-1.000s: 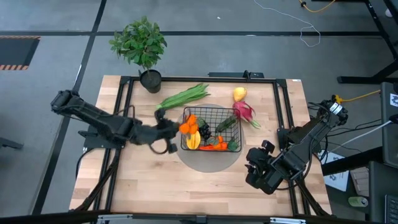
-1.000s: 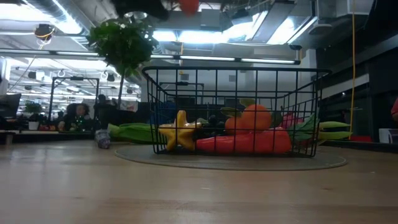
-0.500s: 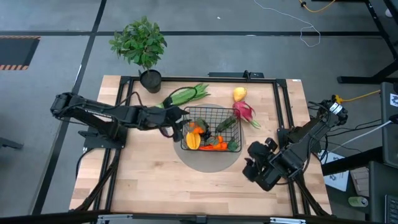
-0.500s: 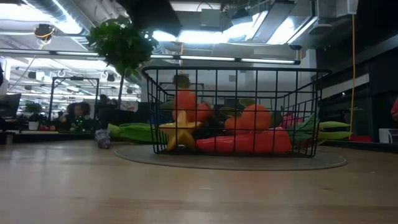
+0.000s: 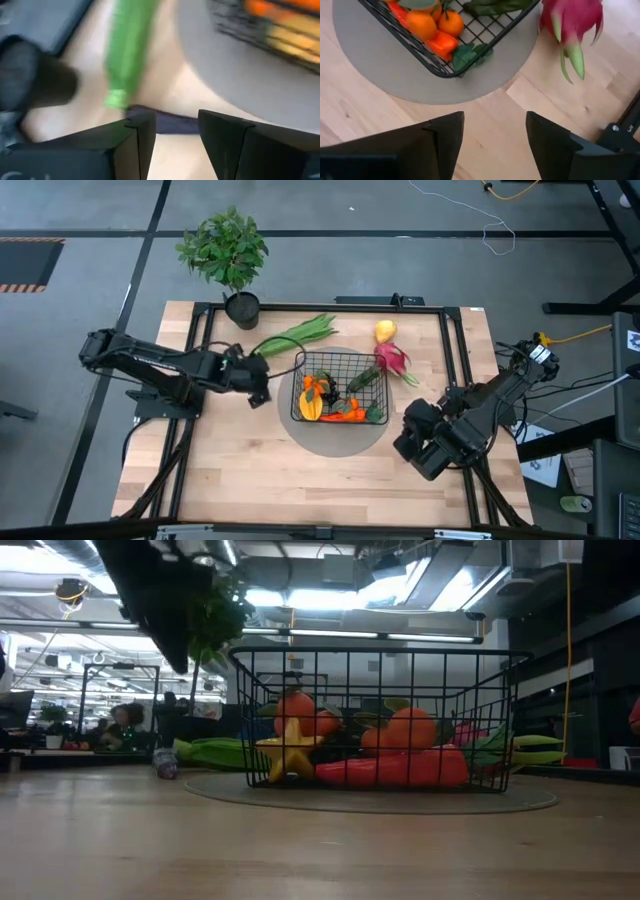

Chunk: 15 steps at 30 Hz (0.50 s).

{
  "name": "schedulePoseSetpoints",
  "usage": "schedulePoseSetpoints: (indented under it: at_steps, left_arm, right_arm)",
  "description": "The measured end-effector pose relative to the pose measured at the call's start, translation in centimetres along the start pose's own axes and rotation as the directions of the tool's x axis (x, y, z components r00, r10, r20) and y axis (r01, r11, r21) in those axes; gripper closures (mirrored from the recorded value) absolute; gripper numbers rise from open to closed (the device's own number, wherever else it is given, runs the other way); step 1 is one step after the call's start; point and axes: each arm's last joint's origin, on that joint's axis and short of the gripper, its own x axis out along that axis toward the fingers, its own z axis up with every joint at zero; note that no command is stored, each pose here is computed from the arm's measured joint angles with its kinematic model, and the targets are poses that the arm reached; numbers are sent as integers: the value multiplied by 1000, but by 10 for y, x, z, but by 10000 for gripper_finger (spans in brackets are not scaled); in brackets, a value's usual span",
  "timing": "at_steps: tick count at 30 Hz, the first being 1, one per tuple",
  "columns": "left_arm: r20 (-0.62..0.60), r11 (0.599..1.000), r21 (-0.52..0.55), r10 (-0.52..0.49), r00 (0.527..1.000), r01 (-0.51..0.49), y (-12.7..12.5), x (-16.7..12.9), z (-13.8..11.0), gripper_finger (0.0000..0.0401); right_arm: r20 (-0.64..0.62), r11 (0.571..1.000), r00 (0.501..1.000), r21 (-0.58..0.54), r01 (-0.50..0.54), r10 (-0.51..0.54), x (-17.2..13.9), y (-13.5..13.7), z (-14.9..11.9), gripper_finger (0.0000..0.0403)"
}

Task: Build produce basket
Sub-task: Put the red dragon fruit into the black wire basket

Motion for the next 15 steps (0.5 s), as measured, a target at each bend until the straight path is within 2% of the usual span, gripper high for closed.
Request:
schedulePoseSetpoints:
  at_steps: [3, 7, 11, 15]
  left_arm:
    - [0, 994, -67, 83, 997, -82, 9, 9, -2, 265]
    - [-34, 985, -122, 123, 992, -126, 22, 18, 1, 265]
    - [-46, 971, -182, 150, 988, -156, 29, 22, 4, 265]
    - [-64, 984, -102, 142, 988, -148, 32, 24, 4, 265]
  right_arm:
    - [9, 1000, 1000, 23, 14, -15, 1, -1, 1, 199]
    - [51, 983, 989, 133, 128, -135, 3, -13, 9, 199]
    - [125, 970, 978, 203, 137, -164, 10, -19, 23, 199]
    - [177, 952, 958, 249, 178, -226, 20, -24, 46, 199]
